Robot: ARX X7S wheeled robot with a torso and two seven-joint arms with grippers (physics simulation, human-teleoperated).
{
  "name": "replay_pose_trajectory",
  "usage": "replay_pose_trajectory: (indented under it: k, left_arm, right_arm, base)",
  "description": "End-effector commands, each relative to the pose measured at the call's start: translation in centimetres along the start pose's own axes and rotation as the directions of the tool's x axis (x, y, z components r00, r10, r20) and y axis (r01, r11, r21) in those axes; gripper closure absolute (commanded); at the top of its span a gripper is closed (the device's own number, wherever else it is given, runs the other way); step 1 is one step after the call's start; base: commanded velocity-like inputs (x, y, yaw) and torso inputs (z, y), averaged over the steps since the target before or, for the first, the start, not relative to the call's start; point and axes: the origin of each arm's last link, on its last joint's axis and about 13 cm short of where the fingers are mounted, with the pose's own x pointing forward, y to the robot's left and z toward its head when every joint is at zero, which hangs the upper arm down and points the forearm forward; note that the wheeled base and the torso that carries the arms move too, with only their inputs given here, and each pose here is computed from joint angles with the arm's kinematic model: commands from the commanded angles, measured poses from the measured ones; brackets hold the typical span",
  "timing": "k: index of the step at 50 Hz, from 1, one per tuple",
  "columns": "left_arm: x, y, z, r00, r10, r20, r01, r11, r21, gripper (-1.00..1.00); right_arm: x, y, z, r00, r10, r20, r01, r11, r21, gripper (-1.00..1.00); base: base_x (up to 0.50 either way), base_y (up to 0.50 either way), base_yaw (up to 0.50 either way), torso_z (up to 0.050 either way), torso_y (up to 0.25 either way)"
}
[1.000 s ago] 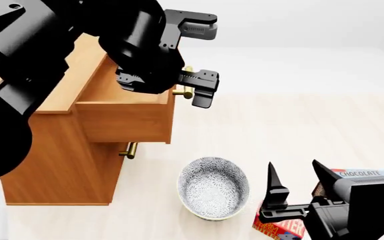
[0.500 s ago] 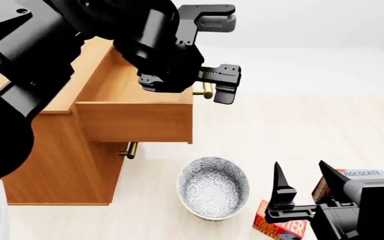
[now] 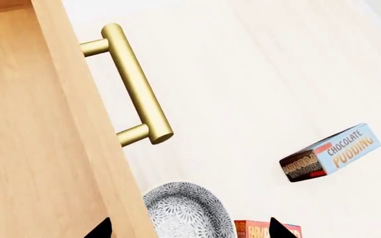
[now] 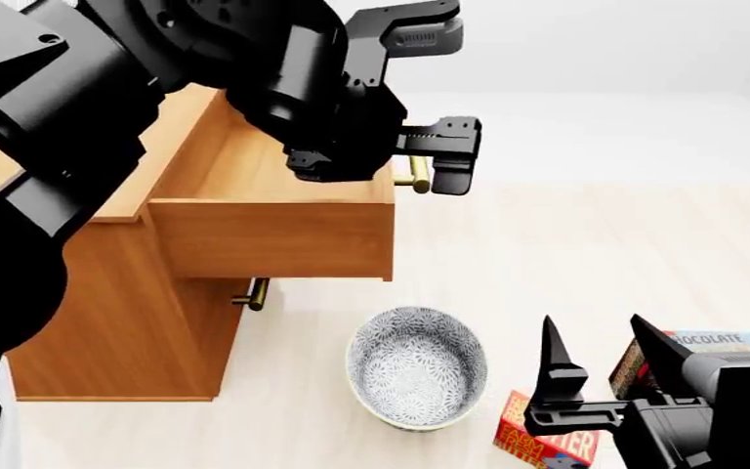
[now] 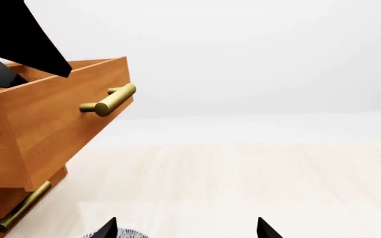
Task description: Put the butter at the back in the top drawer of the cabinet and close it.
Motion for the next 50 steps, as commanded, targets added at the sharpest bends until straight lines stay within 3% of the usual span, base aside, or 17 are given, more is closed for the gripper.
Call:
replay_pose_trajectory:
  k: [1,11,30,40,50]
  left_arm:
    - [1.4,-0.8,-0.6,0.993,-0.118,-0.025,0.117,0.992,-0.047,-1.0]
    - [1.1,-0.9,-0.4,0.992,-0.123,-0.017,0.122,0.992,-0.044,-1.0]
    - [-4.9,-1.6,2.6,0.99,-0.032,0.136,0.032,0.999,0.005,-1.0]
    - [-6.5,-1.2,1.3,0.983,-0.013,0.184,0.008,1.0,0.029,-1.0]
    - [-9.3,-0.7,-1.6,0.954,-0.065,0.293,0.049,0.997,0.062,-1.0]
  right_arm:
    - [-0.1,-0.1,0.0,1.0,-0.004,0.005,0.004,1.0,0.004,-1.0]
    - [-0.1,-0.1,0.1,1.0,-0.005,0.005,0.005,1.0,0.005,-1.0]
    - [-0.1,0.0,0.0,1.0,0.001,0.0,-0.001,1.0,0.001,-1.0]
    - [0.0,0.1,0.0,1.0,0.003,-0.002,-0.003,1.0,0.0,-1.0]
    - [0.3,0.1,-0.1,1.0,0.005,-0.003,-0.005,1.0,-0.001,-1.0]
  base:
    - [0.01,0.0,0.0,0.0,0.0]
    - [0.0,0.0,0.0,0.0,0.0]
    - [0.0,0.0,0.0,0.0,0.0]
    - [0.0,0.0,0.0,0.0,0.0]
    - [0.0,0.0,0.0,0.0,0.0]
